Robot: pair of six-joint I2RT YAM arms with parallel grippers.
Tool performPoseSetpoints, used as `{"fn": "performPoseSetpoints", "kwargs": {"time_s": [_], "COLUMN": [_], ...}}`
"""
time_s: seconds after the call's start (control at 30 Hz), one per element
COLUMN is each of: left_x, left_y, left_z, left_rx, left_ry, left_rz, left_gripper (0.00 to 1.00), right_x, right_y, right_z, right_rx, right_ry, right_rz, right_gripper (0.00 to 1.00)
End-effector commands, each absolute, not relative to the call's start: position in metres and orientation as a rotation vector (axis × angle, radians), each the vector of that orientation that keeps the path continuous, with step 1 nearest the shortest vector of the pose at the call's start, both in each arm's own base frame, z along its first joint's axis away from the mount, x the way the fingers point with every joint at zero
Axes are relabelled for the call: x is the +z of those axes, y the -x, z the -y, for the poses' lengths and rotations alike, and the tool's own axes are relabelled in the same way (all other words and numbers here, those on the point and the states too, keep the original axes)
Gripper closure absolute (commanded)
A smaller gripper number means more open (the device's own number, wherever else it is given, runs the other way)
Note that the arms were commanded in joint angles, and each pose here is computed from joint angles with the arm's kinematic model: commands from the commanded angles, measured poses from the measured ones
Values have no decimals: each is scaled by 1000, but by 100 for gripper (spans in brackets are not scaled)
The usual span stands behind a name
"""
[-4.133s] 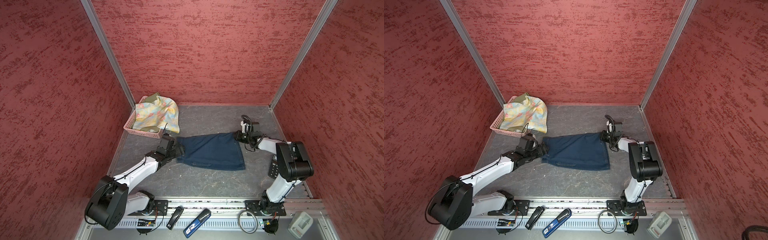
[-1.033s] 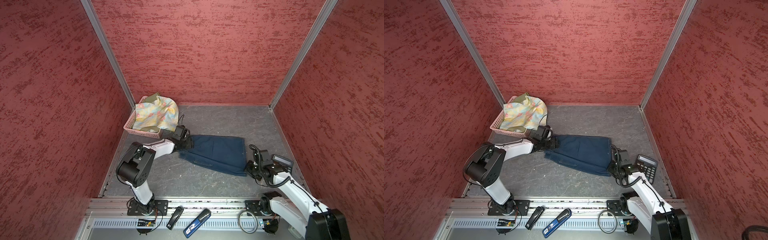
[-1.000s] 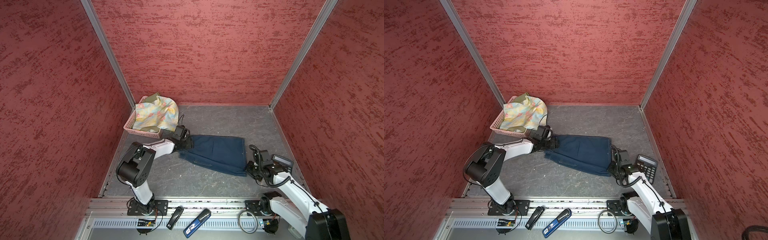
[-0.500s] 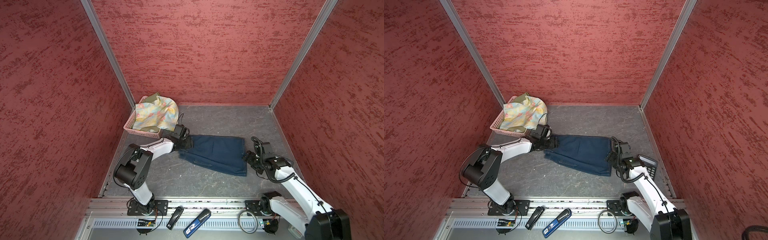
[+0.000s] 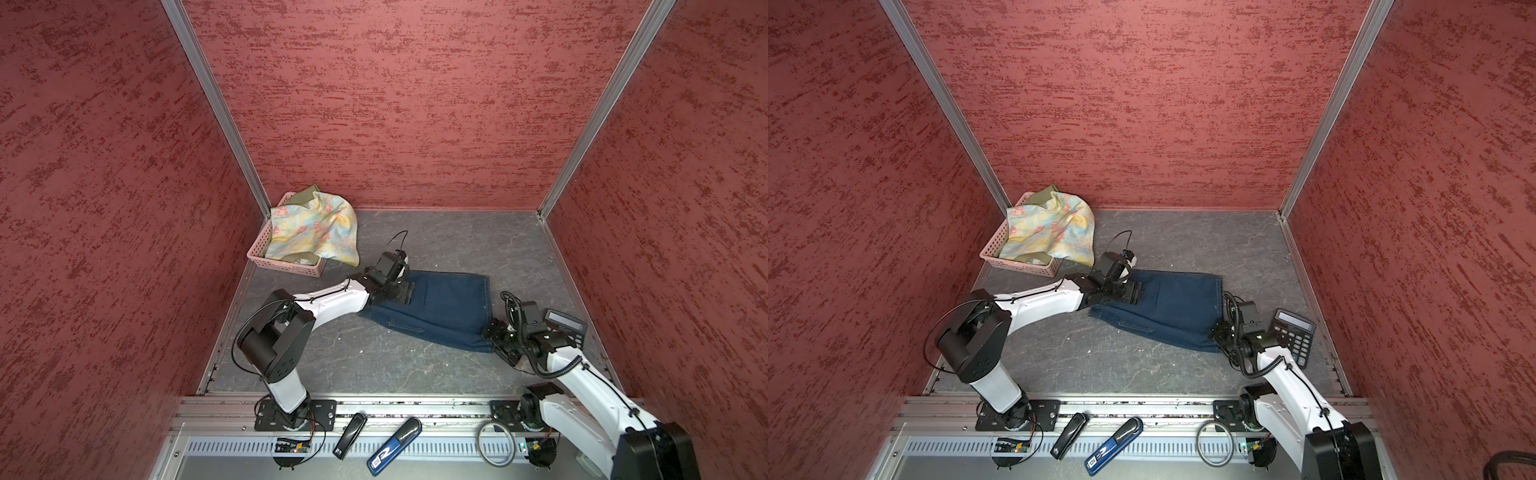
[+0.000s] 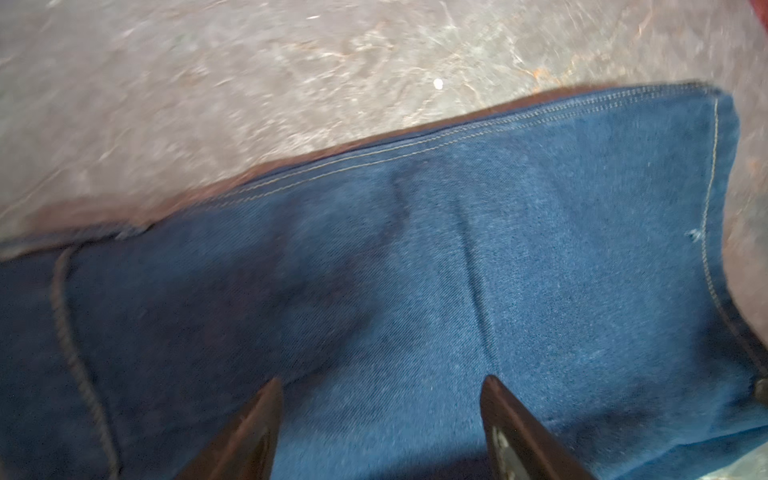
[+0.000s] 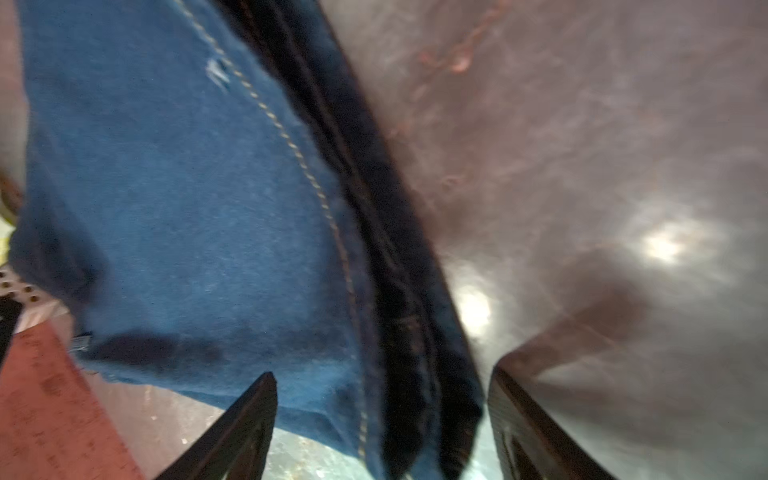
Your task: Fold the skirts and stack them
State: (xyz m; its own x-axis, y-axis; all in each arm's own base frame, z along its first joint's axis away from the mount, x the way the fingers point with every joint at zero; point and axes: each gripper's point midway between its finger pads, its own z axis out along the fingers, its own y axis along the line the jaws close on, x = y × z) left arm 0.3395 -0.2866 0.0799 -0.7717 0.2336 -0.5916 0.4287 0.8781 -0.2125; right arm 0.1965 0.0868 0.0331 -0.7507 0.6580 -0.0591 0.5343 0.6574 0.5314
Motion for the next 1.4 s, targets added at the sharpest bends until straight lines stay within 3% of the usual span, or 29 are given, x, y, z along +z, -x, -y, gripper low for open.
{"fn": "performPoseSetpoints", "kwargs": {"time_s": [0.0, 0.23, 0.53, 0.8, 1.1, 1.23, 1.37], "left_x": [60, 22, 10, 11, 15, 14, 16], "left_y": [-335, -325, -327, -328, -327, -326, -327], "left_z": [295, 287, 279, 282, 283, 285, 285], "left_rx": [-396, -340, -324, -340, -355, -367, -363], "left_ry": [-606, -631, -593, -589, -581, -578, -577], "left_rz": [-2506, -2613, -2659, -2664, -2666, -2671, -2672], "left_gripper": [26, 27, 27, 28, 28, 28, 29], "right_x": [19, 9, 10, 18, 0, -5, 3], "right_y": [-191, -187, -180, -202, -219, -224, -235], "right_z": [-95, -97, -80, -61, -69, -73, -69], "right_rx": [807, 843, 680, 513, 523, 554, 535], "right_ry": [-1060, -1123, -1098, -1024, -938, -898, -860], "right_rz": [-2631, -2613, -2655, -2626, -2677, -2679, -2636], "right_gripper": [20, 29, 35, 28, 28, 30, 40]}}
